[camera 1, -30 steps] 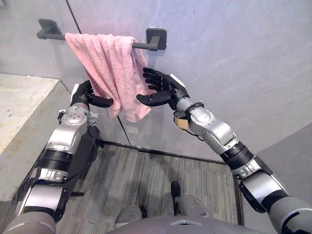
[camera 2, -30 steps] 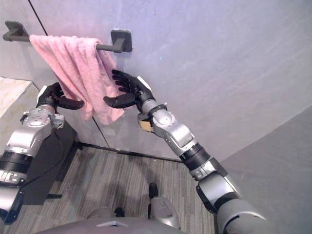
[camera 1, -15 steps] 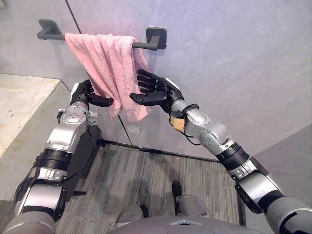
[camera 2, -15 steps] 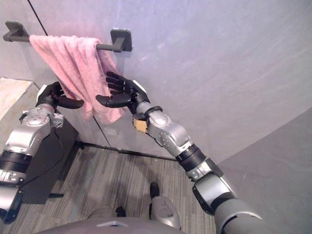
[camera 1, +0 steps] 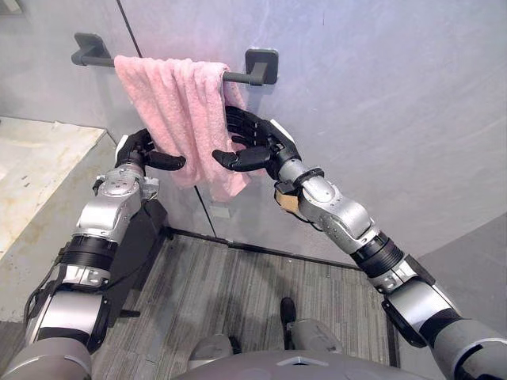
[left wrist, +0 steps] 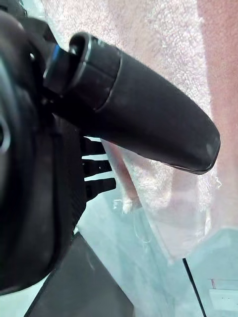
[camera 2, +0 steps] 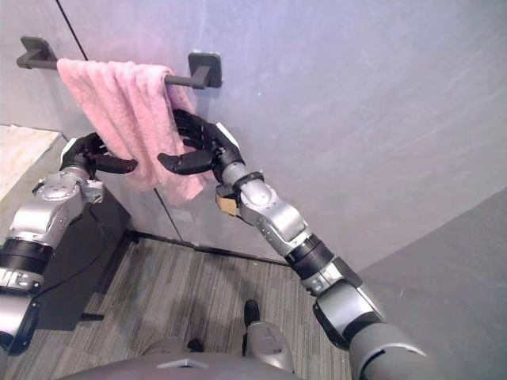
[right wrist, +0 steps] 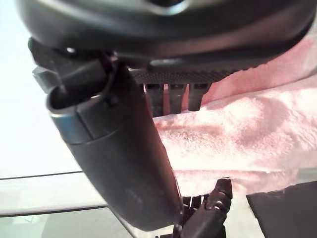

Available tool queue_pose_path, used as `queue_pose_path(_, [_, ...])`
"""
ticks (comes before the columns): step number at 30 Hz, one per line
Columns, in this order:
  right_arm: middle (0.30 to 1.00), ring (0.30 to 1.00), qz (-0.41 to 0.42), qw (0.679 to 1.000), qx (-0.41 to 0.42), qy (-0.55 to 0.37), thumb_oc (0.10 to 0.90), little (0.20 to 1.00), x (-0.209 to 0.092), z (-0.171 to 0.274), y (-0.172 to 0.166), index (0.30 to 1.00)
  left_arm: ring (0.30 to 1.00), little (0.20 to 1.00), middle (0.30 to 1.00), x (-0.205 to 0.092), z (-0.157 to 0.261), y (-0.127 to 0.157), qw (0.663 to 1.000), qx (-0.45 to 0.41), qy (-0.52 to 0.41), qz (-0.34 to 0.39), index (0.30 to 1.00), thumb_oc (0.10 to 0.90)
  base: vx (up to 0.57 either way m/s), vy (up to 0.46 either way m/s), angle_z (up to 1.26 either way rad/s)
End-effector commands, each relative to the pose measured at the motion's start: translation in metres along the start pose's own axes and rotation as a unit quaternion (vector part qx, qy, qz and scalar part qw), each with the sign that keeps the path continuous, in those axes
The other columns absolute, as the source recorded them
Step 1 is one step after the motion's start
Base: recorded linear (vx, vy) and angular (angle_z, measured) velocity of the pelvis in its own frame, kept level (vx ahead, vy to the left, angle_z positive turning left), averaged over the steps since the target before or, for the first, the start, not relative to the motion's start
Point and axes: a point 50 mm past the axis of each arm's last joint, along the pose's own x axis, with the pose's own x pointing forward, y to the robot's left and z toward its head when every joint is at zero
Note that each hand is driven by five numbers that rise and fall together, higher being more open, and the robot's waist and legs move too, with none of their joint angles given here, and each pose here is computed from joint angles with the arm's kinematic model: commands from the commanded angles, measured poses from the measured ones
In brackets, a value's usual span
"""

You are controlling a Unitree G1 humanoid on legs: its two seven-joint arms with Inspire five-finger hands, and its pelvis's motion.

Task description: Organize the bathroom.

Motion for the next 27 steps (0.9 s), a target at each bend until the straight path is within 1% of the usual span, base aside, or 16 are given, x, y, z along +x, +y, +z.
queue_pose_path(1, [0.300,0.300,0.025,0.978,-0.017,-0.206,0.400,0.300,0.0069,0.0925,0.0146,0.300,0.514,0.514,0.514,-0.0015,0.0760,0.0097,0.988,-0.018,-0.156,0.005,0.514,0.543,0.00,0.000,0.00])
queue_pose_path(2, [0.300,0.300,0.025,0.978,-0.017,-0.206,0.400,0.300,0.0069,0.0925,0.0146,0.300,0.514,0.514,0.514,-0.0015,0.0760,0.0097,0.988,-0.018,-0.156,0.005,0.514,0.543,-0.01,0.009,0.04])
queue_pose_path(3, [0.300,0.300,0.026,0.978,-0.019,-0.207,0.400,0.300,0.0057,0.0928,0.0143,0.300,0.392,0.392,0.392,-0.0026,0.0767,0.0091,0.987,-0.021,-0.159,0.002,0.392,0.461,0.00,0.000,0.00])
queue_pose_path(4, [0.300,0.300,0.025,0.978,-0.017,-0.207,0.400,0.300,0.0052,0.0930,0.0140,0.300,0.300,0.300,0.300,-0.0033,0.0772,0.0086,0.987,-0.019,-0.162,0.003,0.300,0.400,0.00,0.000,0.00])
queue_pose_path(8, [0.300,0.300,0.028,0.977,-0.015,-0.209,0.400,0.300,0.0037,0.0937,0.0142,0.300,0.300,0.300,0.300,-0.0049,0.0801,0.0076,0.984,-0.028,-0.176,0.000,0.300,0.400,0.00,0.000,0.00])
queue_pose_path(15, [0.300,0.300,0.028,0.978,-0.003,-0.206,0.400,0.300,0.0050,0.0934,0.0157,0.300,0.300,0.300,0.300,-0.0043,0.0809,0.0051,0.983,-0.039,-0.178,0.000,0.300,0.400,0.00,0.000,0.00])
queue_pose_path(26, [0.300,0.300,0.028,0.981,-0.008,-0.194,0.400,0.300,0.0070,0.0884,0.0164,0.300,0.300,0.300,0.300,-0.0048,0.0807,0.0048,0.983,-0.048,-0.179,0.008,0.300,0.400,0.00,0.000,0.00])
queue_pose_path(27, [0.493,0.493,0.030,0.981,-0.009,-0.193,0.529,0.493,0.0072,0.0880,0.0166,0.493,0.300,0.300,0.300,-0.0048,0.0805,0.0048,0.983,-0.047,-0.179,0.009,0.300,0.400,0.00,0.000,0.00])
